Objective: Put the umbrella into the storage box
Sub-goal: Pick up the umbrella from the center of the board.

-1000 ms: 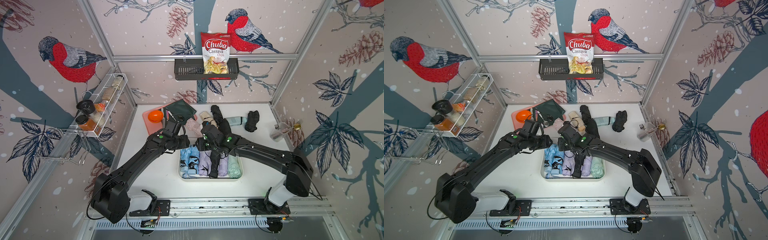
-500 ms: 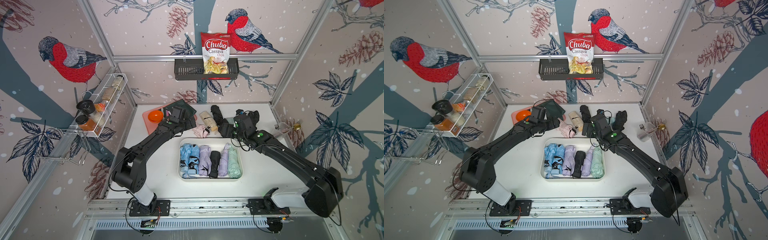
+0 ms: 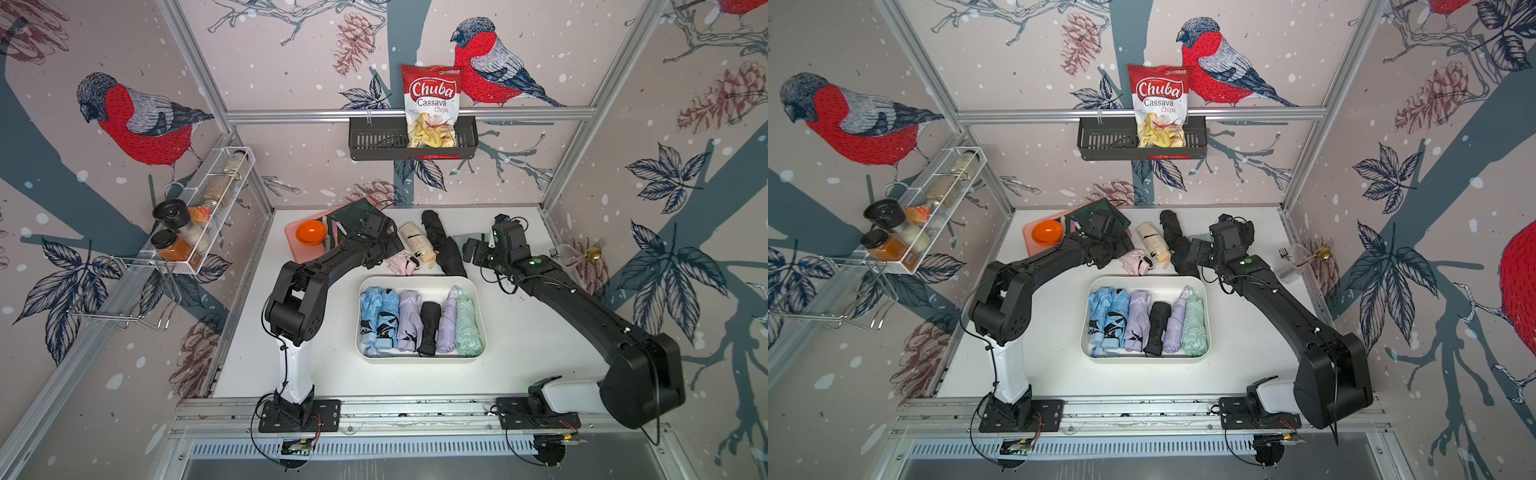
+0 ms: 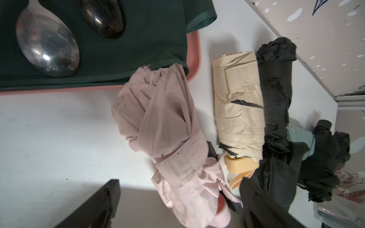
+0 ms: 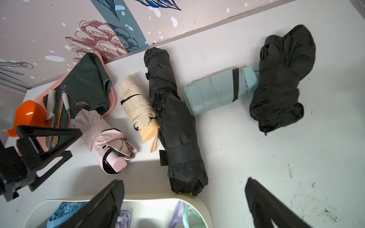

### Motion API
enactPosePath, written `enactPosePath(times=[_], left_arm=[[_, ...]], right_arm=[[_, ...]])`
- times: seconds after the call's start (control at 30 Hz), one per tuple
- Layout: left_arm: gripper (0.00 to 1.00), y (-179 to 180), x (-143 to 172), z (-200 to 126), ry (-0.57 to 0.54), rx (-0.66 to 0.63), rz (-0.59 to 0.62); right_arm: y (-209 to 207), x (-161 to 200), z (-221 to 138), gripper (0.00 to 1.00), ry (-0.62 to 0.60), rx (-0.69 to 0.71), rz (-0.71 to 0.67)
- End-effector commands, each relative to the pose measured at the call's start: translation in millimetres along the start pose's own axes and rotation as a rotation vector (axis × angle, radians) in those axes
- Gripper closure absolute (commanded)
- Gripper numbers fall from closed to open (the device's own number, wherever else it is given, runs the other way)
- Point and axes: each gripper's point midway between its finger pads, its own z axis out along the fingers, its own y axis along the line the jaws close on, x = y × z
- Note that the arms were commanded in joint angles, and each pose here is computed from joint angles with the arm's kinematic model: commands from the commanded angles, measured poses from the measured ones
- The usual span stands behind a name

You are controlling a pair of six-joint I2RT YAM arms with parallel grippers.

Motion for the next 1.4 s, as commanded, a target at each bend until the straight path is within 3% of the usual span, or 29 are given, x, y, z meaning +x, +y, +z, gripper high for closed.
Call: enactPosePath(times=[0.0,0.47,0.63,0.7,0.83,1.0,1.1,1.37], left_arm=[[0.02,5.8,4.5,10.5,0.014,-0.041,-0.054],[0.02,11.5,5.6,52.6,0.055,-0.127,-0.024],[0.10,16.1,5.0,62.7,0.057,-0.159,-0.011],[0.17,18.7,6.5,66.8,0.062,-0.171,-0.007],[0.44,16.9,4.0,64.1,0.053,-0.166,-0.003],[0.72,2.9,-12.2,43.1,-0.005,-0.132,0.035],[0.84,-12.7,-22.6,27.6,-0.034,-0.081,0.072],[0.90,-59.6,-38.8,-24.3,-0.054,0.061,0.260]], right_arm=[[4.6,-1.4,4.1,0.00,-0.002,-0.055,-0.010],[1.9,8.4,17.0,0.00,0.032,-0.090,0.003],[2.5,11.6,22.7,0.00,0.045,-0.096,0.006],[2.7,12.7,25.3,0.00,0.052,-0.098,0.007],[3.0,12.2,27.1,0.00,0.054,-0.099,0.009],[4.4,8.3,24.2,0.00,0.036,-0.105,0.008],[2.7,6.7,21.8,0.00,0.023,-0.094,0.005],[-6.7,-1.6,12.8,0.00,-0.013,-0.036,0.015]])
